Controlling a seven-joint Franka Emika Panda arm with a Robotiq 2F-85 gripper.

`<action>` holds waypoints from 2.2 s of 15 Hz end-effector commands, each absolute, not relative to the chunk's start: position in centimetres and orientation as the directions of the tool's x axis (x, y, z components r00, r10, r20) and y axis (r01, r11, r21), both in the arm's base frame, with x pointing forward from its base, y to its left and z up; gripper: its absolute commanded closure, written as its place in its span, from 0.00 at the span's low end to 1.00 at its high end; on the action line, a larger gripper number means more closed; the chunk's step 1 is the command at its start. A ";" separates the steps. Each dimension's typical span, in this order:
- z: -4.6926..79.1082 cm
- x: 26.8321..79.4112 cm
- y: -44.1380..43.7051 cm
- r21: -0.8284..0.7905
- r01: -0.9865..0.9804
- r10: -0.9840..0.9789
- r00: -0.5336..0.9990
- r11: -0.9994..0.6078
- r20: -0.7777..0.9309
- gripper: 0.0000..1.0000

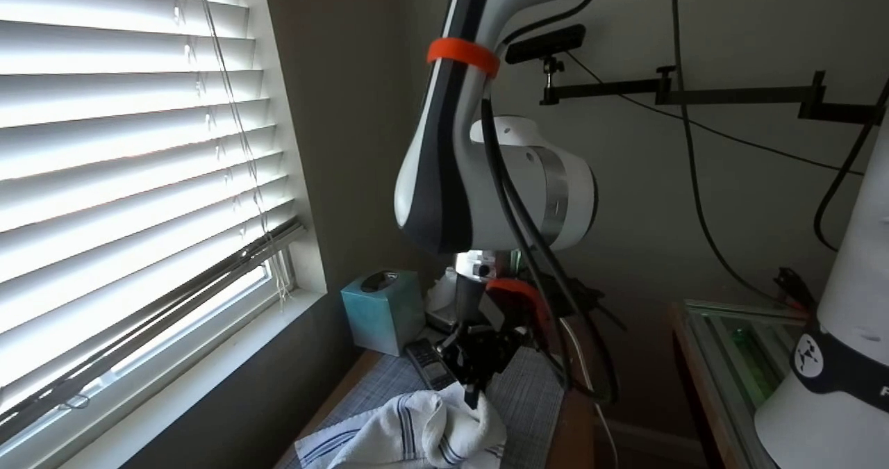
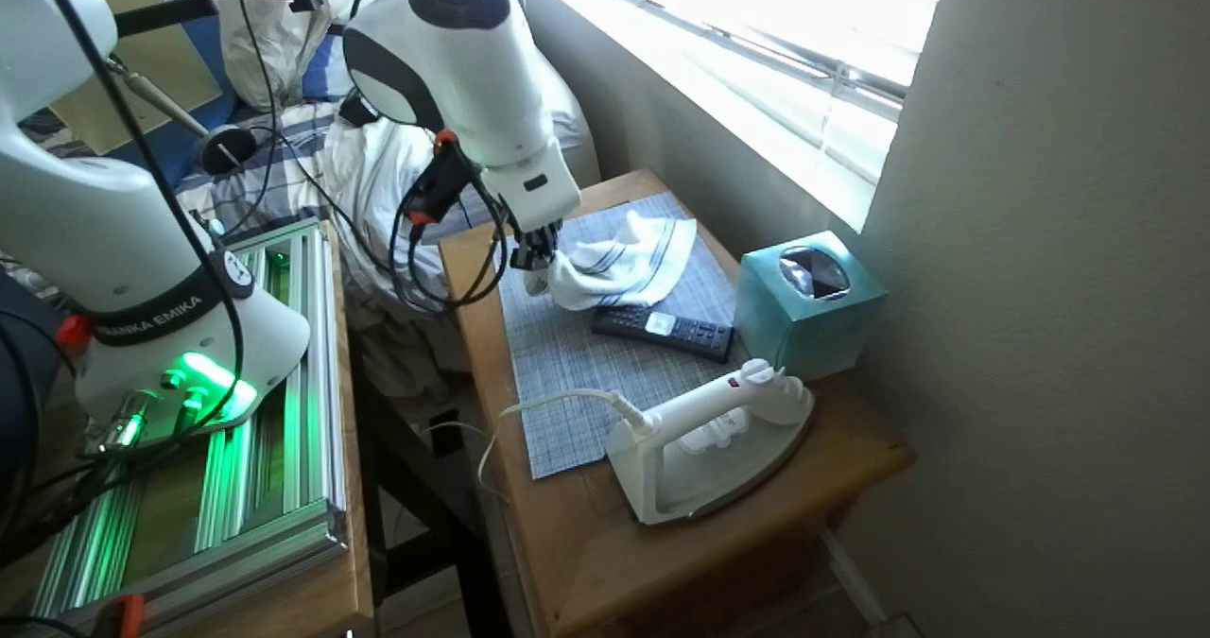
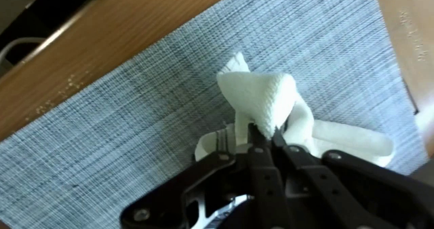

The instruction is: Fold the kitchen towel

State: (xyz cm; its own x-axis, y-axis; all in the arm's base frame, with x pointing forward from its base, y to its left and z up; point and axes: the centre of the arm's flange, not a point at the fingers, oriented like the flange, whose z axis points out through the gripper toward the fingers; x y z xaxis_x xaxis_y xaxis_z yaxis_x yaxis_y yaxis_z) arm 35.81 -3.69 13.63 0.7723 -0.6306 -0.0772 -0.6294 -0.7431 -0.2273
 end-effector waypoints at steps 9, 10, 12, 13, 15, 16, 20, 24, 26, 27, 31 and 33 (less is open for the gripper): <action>18.0 44.2 3.5 -0.335 -0.445 -0.525 0.827 -0.830 0.200 0.99; 16.8 44.7 3.8 -0.326 -0.452 -0.526 0.828 -0.830 0.191 0.99; 14.7 45.5 4.5 -0.320 -0.463 -0.528 0.834 -0.827 0.159 0.99; 13.4 45.6 5.0 -0.321 -0.466 -0.527 0.839 -0.824 0.134 0.99; 11.1 46.0 5.9 -0.324 -0.464 -0.515 0.853 -0.824 0.088 0.99; 10.0 46.3 6.3 -0.322 -0.467 -0.513 0.855 -0.823 0.072 0.99; 6.8 48.3 7.0 -0.311 -0.471 -0.510 0.859 -0.825 0.052 0.99; 5.2 50.1 7.2 -0.285 -0.503 -0.532 0.846 -0.816 0.031 0.69; 6.9 49.4 6.9 -0.295 -0.504 -0.535 0.844 -0.812 0.031 0.56; 8.5 48.7 6.5 -0.298 -0.504 -0.533 0.846 -0.811 0.018 0.50; 13.6 45.3 4.2 -0.307 -0.495 -0.517 0.856 -0.813 -0.013 0.22; 16.0 43.2 2.5 -0.299 -0.483 -0.499 0.866 -0.823 -0.027 0.07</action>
State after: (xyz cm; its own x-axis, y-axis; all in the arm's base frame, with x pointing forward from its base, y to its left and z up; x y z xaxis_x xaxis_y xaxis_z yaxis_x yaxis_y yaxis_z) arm 46.62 5.06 10.19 0.8537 -0.5208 0.0031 -0.4949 -0.8131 -0.3065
